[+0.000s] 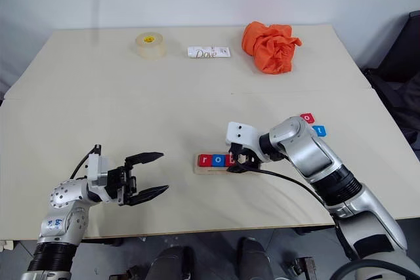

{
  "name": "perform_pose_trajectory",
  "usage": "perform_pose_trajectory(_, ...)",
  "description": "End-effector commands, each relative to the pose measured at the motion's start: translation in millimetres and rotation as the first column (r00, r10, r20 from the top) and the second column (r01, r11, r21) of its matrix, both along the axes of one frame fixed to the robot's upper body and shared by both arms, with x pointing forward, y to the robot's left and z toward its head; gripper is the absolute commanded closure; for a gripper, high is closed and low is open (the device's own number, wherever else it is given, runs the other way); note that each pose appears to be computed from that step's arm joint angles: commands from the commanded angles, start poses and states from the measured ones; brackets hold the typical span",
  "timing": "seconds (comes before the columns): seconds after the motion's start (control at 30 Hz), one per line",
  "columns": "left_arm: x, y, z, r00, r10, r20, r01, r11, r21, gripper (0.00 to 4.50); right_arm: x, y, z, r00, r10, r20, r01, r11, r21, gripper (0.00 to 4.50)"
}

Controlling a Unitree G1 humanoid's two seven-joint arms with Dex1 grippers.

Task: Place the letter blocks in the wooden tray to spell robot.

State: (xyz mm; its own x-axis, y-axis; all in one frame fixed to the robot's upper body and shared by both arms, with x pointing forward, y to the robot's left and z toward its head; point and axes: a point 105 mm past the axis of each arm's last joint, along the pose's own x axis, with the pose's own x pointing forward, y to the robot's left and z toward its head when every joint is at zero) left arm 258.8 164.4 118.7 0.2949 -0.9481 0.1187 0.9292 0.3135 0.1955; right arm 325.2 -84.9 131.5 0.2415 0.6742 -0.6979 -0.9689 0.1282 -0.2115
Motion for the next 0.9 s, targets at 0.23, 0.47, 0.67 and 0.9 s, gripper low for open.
perform_pose_trajectory(0.23,2,0,7,0.999,-0.012,0.039,0.012,1.000,-0.002,0.00,-9,4,39,0.996,0.037,0.086,-0.043,0.997,0.070,0.05)
perform_pose_trajectory(0.47,6,0,6,0.999,-0.018,0.036,0.018,1.000,-0.001,0.00,-15,-44,53,0.979,-0.179,0.096,0.136,0.928,0.346,0.05)
perform_pose_trajectory(0.67,12,8,7,0.999,0.019,0.034,-0.020,1.000,0.002,0.00,-17,-133,38,0.828,-0.552,0.098,0.450,0.759,0.470,0.05)
perform_pose_trajectory(0.9,17,9,7,1.000,0.011,0.026,-0.011,1.000,0.003,0.00,-32,-202,22,0.578,-0.810,0.100,0.659,0.536,0.528,0.05)
